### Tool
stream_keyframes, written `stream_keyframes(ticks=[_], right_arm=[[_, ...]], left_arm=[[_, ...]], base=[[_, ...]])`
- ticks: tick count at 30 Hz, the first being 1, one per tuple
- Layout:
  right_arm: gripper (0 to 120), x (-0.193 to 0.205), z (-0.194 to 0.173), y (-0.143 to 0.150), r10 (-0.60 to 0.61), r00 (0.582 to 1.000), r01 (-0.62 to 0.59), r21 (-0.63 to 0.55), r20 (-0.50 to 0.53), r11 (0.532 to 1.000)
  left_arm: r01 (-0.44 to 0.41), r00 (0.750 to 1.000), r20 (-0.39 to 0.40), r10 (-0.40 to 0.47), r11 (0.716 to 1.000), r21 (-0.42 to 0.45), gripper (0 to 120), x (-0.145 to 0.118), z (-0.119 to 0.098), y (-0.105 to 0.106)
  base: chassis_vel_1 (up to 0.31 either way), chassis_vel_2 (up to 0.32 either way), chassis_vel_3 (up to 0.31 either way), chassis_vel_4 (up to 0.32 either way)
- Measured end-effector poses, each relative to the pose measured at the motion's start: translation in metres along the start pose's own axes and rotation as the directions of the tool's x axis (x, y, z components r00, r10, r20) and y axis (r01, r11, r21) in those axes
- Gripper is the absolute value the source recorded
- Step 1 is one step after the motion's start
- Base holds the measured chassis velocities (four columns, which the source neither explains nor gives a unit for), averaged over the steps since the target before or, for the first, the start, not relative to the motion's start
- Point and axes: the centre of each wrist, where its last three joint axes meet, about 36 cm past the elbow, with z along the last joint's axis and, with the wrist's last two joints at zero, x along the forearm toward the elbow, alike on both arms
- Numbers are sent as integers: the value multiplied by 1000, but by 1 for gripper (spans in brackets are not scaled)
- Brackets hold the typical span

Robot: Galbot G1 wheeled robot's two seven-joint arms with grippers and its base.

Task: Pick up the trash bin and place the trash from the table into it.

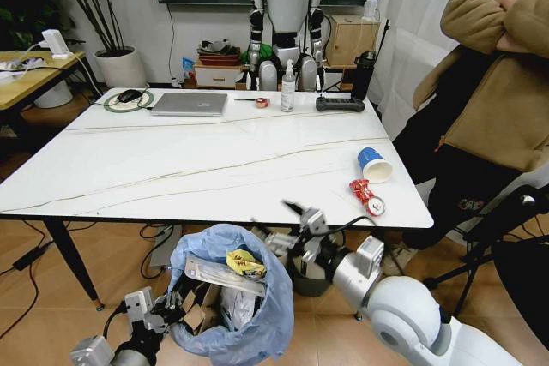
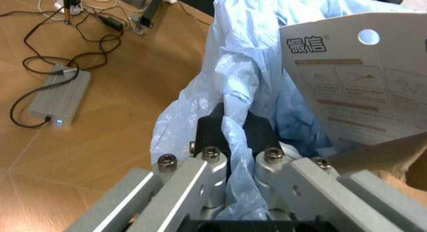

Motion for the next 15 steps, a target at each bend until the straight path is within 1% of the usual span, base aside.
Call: stream_keyframes(ticks=[1,2,3,4,7,8,9,10,12,14,15], right_arm=[[99,0,-1,-3,23,1000,-23,3,-8,1000],[100,0,-2,-10,73,997,-73,10,-28,997],[100,0,-2,-10,73,997,-73,10,-28,997],[100,1,-4,-25,158,985,-156,24,-66,987],[100,6,-6,-53,287,950,-285,35,-122,958],[100,6,-6,-53,287,950,-285,35,-122,958],[100,10,-9,-64,332,932,-331,31,-146,943],[100,13,-11,-69,350,923,-350,29,-160,936],[100,18,-13,-78,369,910,-374,10,-190,927],[100,20,-14,-80,371,906,-378,2,-203,926],[100,24,-15,-85,371,899,-385,-17,-232,923]], left_arm=[[0,1000,0,0,1000,-1,0,0,0,0],[-2,1000,0,2,1000,-2,0,-1,0,0],[-2,1000,0,2,1000,-2,0,-1,0,0],[-5,1000,0,5,1000,-4,0,-2,0,0],[-12,1000,0,12,1000,-11,0,-3,-1,0],[-12,1000,0,12,1000,-11,0,-3,-1,0],[-14,1000,0,14,1000,-13,0,-3,-1,0],[-17,1000,0,17,1000,-14,0,-3,-2,0],[-18,1000,0,18,1000,-16,0,-3,-2,0],[-19,1000,-1,19,1000,-17,0,-3,-3,0],[-20,1000,-1,20,1000,-21,0,-2,-3,1]], base=[[0,0,0,0],[0,0,0,0],[0,0,0,0],[0,0,0,0],[0,0,0,0],[0,0,0,0],[0,0,0,0],[0,0,0,0],[0,0,0,0],[0,0,0,0],[0,0,0,0]])
